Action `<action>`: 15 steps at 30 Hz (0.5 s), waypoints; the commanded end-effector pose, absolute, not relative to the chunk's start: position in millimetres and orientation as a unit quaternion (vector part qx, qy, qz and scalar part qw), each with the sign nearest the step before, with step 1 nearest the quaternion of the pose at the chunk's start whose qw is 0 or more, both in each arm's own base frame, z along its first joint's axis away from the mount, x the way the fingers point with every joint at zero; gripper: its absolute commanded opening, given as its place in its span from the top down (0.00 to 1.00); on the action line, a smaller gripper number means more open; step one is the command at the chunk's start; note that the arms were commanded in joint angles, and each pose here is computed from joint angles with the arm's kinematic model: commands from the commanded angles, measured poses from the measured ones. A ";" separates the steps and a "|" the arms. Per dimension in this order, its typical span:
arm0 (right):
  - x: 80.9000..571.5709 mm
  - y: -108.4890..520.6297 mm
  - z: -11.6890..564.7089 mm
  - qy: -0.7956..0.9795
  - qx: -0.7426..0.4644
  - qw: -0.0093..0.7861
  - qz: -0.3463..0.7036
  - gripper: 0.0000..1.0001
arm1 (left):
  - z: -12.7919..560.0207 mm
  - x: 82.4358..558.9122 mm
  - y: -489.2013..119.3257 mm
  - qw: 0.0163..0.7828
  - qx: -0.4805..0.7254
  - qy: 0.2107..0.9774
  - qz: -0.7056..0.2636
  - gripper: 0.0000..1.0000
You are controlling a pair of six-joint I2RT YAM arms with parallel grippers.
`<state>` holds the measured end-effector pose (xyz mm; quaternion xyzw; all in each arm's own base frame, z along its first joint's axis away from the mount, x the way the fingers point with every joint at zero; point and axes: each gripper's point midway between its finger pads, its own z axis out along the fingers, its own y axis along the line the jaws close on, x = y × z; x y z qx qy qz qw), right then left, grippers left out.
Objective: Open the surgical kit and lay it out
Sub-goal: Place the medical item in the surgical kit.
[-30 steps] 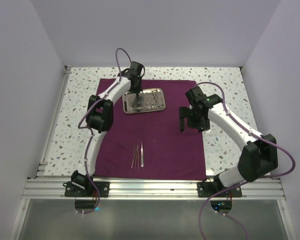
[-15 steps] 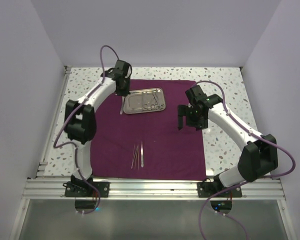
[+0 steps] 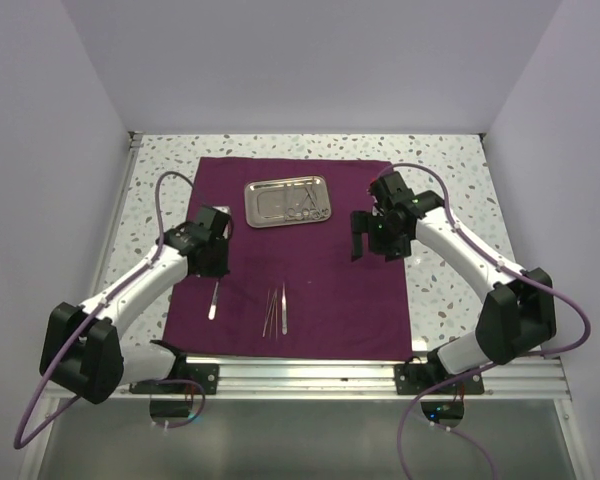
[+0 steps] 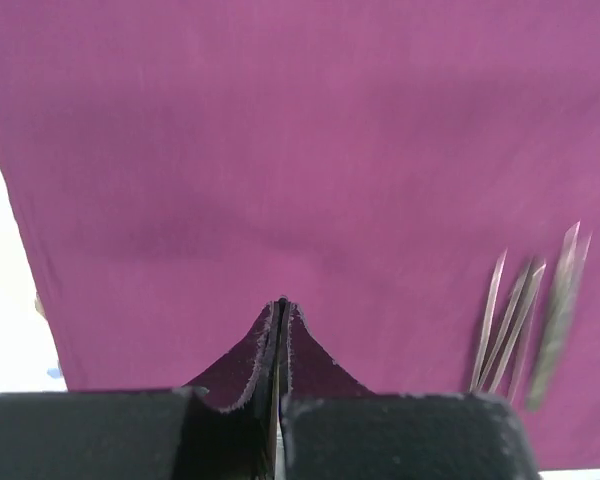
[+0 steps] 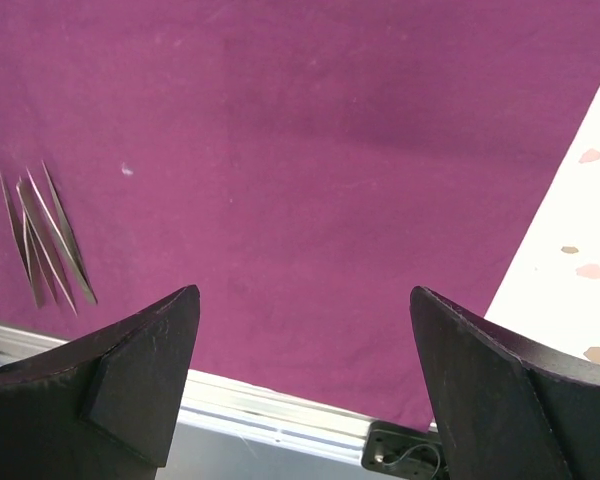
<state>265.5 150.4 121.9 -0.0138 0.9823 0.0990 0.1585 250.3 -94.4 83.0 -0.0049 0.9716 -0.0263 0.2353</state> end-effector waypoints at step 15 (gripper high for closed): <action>244.9 140.2 135.1 0.978 -0.041 0.174 0.108 0.10 | 99.2 253.6 -95.2 0.263 -0.069 0.962 0.037 0.27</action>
